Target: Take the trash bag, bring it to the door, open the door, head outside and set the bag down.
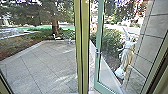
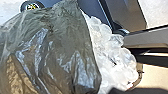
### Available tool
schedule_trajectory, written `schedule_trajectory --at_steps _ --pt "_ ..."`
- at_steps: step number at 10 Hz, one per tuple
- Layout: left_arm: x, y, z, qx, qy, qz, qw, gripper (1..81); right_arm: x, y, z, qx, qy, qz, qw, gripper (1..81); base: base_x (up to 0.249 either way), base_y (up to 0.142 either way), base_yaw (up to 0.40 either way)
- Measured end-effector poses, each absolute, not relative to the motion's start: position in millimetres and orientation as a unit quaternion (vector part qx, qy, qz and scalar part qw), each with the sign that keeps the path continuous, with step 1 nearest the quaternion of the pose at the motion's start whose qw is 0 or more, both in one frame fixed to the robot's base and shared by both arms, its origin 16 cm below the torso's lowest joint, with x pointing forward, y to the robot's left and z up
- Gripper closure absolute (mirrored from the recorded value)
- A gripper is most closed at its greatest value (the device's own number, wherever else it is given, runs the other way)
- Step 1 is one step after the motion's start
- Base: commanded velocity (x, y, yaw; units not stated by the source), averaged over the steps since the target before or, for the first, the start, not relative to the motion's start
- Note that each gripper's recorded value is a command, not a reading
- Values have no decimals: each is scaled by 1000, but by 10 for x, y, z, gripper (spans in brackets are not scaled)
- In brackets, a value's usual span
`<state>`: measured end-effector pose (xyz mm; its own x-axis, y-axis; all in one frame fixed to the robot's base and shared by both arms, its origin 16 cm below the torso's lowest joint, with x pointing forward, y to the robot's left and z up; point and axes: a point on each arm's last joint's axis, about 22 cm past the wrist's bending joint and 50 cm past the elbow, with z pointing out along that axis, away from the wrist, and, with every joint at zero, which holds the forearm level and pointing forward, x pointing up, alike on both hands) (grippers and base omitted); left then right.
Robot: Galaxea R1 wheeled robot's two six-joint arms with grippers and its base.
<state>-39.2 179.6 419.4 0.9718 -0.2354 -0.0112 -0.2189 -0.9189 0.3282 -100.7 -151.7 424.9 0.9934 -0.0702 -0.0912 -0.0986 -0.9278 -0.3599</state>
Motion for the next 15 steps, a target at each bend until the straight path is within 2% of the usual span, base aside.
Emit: schedule_trajectory --at_steps 7,9,11,15 --pt "-410 1868 4185 980 -116 -27 159 811 -1021 -1421 4261 -980 43 39 191 10 0 -80 0" --pt "-375 1662 4209 978 -117 -22 174 811 -971 -1577 4236 -982 43 34 180 10 0 -86 0" --pt "-415 1783 4195 979 -117 -27 165 811 -982 -1456 4254 -981 42 37 188 10 0 -97 0" --pt "-414 1754 4198 979 -116 -26 167 811 -987 -1488 4249 -981 42 37 186 10 0 -111 0"
